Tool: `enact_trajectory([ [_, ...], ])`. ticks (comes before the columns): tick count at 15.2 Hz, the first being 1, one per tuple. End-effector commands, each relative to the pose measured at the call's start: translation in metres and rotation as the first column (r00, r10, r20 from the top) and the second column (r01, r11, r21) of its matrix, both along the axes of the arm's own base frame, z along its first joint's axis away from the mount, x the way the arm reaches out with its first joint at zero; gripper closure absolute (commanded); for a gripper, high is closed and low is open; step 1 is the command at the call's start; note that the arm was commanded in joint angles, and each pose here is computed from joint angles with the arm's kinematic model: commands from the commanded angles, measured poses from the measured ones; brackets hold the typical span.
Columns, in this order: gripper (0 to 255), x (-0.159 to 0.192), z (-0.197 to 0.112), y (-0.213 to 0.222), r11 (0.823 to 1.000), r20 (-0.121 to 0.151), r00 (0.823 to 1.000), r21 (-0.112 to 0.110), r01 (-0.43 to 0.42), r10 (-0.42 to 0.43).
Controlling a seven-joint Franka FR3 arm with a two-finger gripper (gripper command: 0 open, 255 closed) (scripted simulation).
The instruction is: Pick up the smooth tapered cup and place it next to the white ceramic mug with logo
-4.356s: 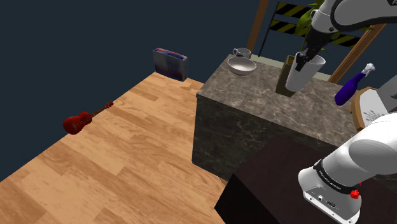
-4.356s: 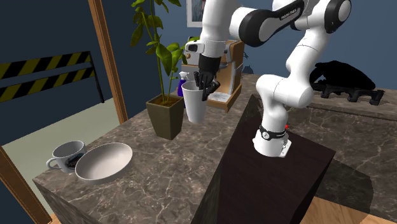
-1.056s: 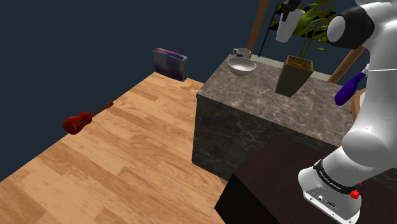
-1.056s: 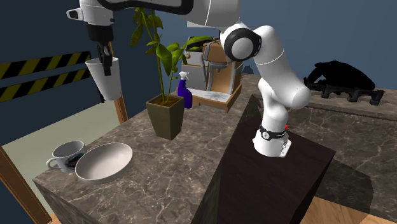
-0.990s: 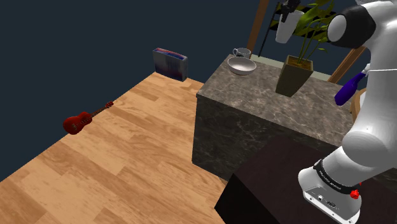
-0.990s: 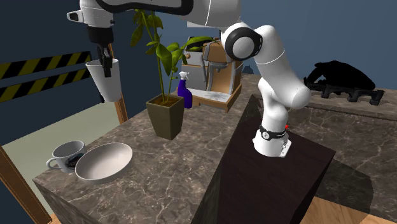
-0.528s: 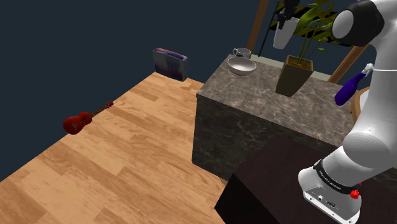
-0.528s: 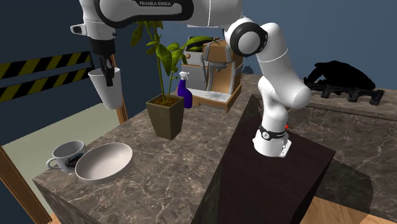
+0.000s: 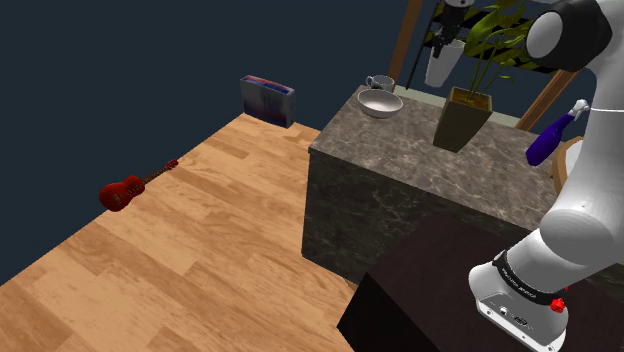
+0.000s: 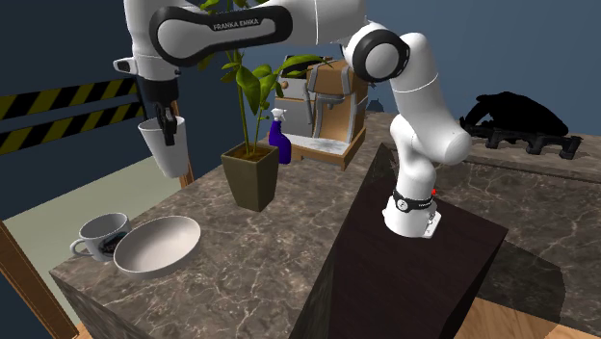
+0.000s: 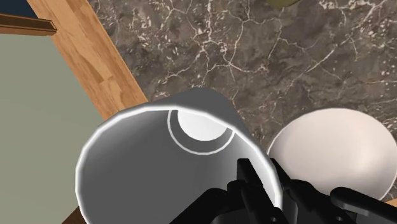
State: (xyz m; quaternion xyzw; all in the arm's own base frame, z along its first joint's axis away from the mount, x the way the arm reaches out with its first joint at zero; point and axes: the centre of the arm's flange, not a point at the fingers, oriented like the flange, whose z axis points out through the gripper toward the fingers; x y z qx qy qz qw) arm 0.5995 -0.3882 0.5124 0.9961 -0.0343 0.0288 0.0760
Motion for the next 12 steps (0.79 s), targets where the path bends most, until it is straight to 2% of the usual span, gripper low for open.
enact_trajectory([
  [1, 255, 0.001, -0.010, 0.001, 1.000, 0.001, 1.000, -0.001, 0.000, 0.000],
  [12, 255, 0.001, -0.068, 0.001, 1.000, 0.001, 1.000, -0.001, 0.000, 0.000],
])
